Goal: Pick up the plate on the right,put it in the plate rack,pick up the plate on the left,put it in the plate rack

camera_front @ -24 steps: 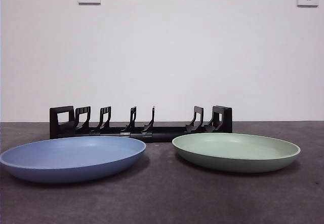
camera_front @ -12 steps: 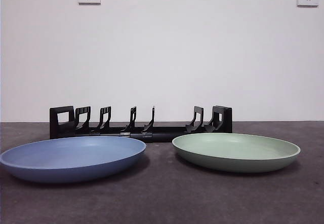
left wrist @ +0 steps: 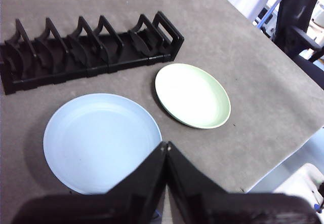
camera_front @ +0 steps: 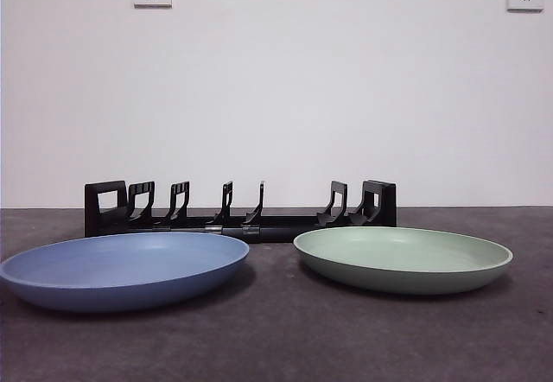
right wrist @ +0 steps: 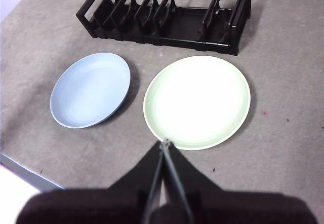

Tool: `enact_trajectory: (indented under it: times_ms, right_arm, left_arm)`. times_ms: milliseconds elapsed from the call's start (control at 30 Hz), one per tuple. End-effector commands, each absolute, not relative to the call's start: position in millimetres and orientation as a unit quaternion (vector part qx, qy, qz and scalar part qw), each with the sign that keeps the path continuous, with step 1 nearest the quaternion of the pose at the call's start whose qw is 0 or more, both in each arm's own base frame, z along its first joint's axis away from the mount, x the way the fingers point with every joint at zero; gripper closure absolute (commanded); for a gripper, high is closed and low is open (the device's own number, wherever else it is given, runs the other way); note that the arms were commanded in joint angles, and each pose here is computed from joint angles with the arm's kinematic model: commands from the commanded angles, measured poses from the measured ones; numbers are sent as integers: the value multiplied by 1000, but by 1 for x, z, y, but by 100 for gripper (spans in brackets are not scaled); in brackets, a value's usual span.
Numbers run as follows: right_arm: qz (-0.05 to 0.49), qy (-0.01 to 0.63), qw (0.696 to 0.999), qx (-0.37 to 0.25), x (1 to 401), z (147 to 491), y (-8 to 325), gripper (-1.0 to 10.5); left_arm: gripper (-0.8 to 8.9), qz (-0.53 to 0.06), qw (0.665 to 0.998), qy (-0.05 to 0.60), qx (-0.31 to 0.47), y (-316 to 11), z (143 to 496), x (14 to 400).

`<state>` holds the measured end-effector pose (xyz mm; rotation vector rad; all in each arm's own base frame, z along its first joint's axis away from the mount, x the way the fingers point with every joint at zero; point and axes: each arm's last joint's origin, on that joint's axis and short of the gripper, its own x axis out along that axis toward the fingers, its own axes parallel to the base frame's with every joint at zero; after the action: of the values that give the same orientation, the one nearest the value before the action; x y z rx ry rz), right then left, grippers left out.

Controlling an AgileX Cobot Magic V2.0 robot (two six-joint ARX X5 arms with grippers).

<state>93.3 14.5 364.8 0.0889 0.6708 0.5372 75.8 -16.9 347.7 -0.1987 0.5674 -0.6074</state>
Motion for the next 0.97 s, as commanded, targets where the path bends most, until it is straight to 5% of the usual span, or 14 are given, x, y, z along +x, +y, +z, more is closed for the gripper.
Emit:
enact_trajectory:
  times_ms: [33,133,233,333,467,967]
  right_arm:
    - [265,318,910,37,92,367,15,946]
    - [265,318,910,37,92,367,15,943]
    - [266,317,909,38,93,367,15,833]
    - [272,317,908,41,95,367,15,573]
    - [271,326,905,48,99,366,15,372]
    - [258,388,882,75,158,348,15,381]
  left_arm:
    - [813,-303,908,277,-88,-18,347,78]
    - [753,-306,905,281,-89,-18,347,81]
    - [499,-310,903,283,-88,-19,348,82]
    - [223,-329,899,279,-74,-21,348,84]
    - [203,-358,889,277,-69,-23,348,87]
    - [208,-400,865,299,-42,-32,341,114]
